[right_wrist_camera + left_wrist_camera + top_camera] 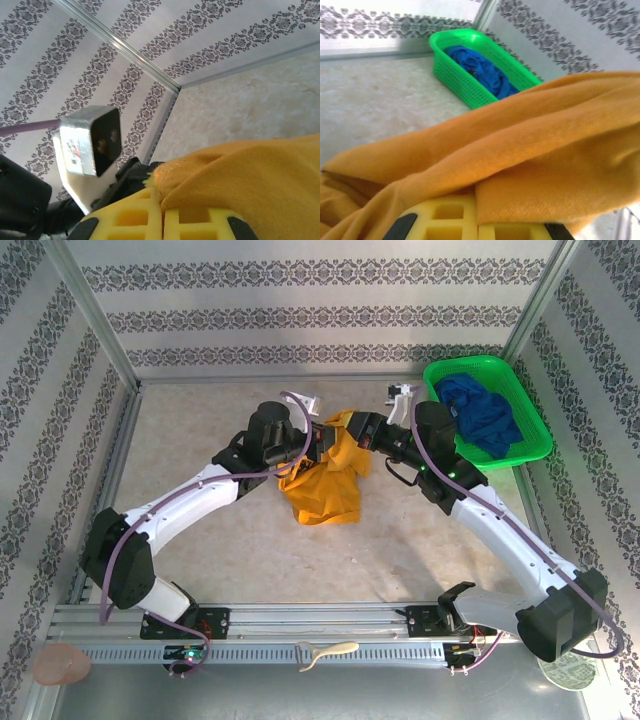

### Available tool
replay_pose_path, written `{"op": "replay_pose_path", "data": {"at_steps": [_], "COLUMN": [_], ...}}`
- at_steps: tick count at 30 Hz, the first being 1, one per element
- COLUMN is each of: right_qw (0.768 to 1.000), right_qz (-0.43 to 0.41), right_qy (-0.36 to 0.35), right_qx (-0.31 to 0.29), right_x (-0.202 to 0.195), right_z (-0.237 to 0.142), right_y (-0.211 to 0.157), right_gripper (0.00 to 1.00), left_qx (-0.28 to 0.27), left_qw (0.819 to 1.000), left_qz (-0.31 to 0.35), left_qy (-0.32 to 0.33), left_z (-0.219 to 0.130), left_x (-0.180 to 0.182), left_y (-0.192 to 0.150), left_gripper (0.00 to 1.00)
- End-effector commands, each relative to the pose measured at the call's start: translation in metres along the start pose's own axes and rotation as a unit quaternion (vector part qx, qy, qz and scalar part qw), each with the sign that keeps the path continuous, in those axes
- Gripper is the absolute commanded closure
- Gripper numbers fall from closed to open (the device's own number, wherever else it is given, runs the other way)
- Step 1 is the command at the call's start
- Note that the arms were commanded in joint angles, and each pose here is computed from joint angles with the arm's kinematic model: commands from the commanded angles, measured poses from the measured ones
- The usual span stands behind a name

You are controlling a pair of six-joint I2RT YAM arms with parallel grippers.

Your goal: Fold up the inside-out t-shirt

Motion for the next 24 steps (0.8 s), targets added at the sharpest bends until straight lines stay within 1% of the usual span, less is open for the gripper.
{"op": "replay_pose_path", "data": {"at_steps": [1,2,3,4,7,10,13,16,18,21,24], "right_qw": [0.999,0.999,0.998,0.998,0.996,0.994,0.993,0.995,0.996,0.998,0.996], "right_qz": [-0.013,-0.012,-0.011,-0.012,-0.021,-0.021,-0.017,-0.008,-0.016,-0.047,-0.081], "right_qy": [-0.024,-0.039,-0.049,-0.058,-0.085,-0.109,-0.113,-0.101,-0.082,-0.044,-0.016], "right_qx": [-0.020,-0.022,-0.027,-0.028,-0.013,0.007,0.015,0.004,-0.007,-0.020,-0.035], "right_x": [-0.012,-0.020,-0.028,-0.034,-0.053,-0.077,-0.093,-0.097,-0.089,-0.067,-0.046], "right_z": [-0.001,0.000,0.001,0.002,0.010,0.017,0.013,0.000,-0.011,-0.026,-0.038], "right_y": [0.002,0.001,0.000,-0.002,-0.016,-0.034,-0.045,-0.044,-0.038,-0.030,-0.022], "right_gripper": [0.60,0.50,0.44,0.41,0.40,0.40,0.40,0.39,0.37,0.27,0.23], "left_qx": [-0.022,-0.022,-0.020,-0.023,-0.039,-0.049,-0.043,-0.041,-0.040,-0.035,-0.033], "left_qw": [0.994,0.992,0.987,0.982,0.965,0.953,0.950,0.952,0.953,0.954,0.954], "left_qz": [-0.011,-0.019,-0.030,-0.042,-0.073,-0.087,-0.090,-0.093,-0.093,-0.098,-0.100], "left_qy": [-0.105,-0.126,-0.155,-0.183,-0.247,-0.285,-0.296,-0.290,-0.287,-0.283,-0.282], "left_z": [-0.014,-0.017,-0.021,-0.026,-0.038,-0.046,-0.049,-0.051,-0.052,-0.051,-0.051], "left_x": [-0.025,-0.028,-0.031,-0.034,-0.037,-0.038,-0.039,-0.036,-0.035,-0.033,-0.033], "left_y": [0.028,0.032,0.034,0.037,0.048,0.054,0.054,0.053,0.052,0.049,0.048], "left_gripper": [1.00,1.00,1.00,1.00,1.00,1.00,1.00,1.00,1.00,1.00,1.00]}}
Point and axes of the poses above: each hand's point on the last joint's axis, 136 mm out from that joint toward the fingers, its own z axis out along the fingers, its own x axis along the line the jaws close on, y = z × x, the point moved 5 cm from there along -z, back along the fingers, and after that the axes turned 6 degrees about -z, right-handed, at the moved point
